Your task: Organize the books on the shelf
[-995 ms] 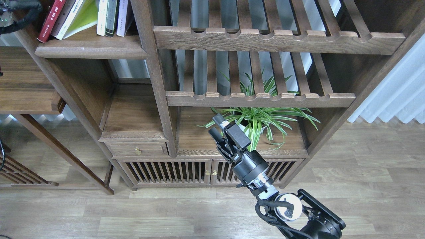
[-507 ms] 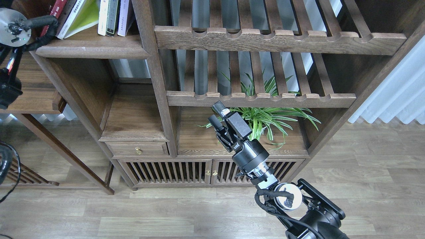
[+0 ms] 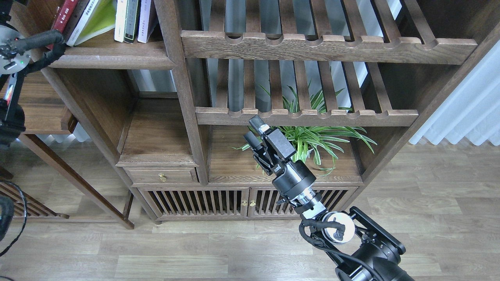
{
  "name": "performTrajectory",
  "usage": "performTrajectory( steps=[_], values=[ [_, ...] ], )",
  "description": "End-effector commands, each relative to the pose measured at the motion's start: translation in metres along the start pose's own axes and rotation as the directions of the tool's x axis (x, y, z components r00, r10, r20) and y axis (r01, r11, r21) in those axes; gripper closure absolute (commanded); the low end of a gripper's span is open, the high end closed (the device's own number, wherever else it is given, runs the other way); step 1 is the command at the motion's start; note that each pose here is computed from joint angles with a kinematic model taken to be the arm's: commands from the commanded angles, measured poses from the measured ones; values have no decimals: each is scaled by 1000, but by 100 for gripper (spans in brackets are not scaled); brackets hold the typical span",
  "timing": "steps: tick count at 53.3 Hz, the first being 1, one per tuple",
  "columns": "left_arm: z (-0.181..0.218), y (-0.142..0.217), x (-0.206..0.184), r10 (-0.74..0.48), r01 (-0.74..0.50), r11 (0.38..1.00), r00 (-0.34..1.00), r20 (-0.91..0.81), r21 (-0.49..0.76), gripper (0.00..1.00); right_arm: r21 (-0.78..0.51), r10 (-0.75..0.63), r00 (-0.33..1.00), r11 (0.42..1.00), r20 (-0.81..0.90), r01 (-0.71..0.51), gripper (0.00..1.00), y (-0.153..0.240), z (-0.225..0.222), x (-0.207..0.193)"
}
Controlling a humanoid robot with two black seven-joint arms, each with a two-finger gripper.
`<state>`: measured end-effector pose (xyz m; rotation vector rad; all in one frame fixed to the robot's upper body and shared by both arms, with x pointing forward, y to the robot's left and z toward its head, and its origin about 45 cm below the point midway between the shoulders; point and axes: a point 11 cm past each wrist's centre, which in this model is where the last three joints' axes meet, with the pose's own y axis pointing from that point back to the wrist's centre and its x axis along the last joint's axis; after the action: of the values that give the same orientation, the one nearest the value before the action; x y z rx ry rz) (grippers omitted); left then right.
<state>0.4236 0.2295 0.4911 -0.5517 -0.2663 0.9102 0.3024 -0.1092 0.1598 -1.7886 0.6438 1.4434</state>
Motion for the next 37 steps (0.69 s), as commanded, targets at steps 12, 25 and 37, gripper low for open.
performTrajectory(
  steps=[12,25,37],
  values=[
    [-69,33,-50,-168,175,985,938,-304,-3,1,-8,-19,1000,1000,-10,19,9,-7,-2,-6],
    [-129,65,-85,-81,121,991,868,-489,52,1,-14,-53,999,998,-8,53,9,-12,0,-17],
    [-185,108,-119,-3,153,966,814,-581,209,1,-16,-60,998,998,-5,60,8,-12,1,-18]
  ],
)
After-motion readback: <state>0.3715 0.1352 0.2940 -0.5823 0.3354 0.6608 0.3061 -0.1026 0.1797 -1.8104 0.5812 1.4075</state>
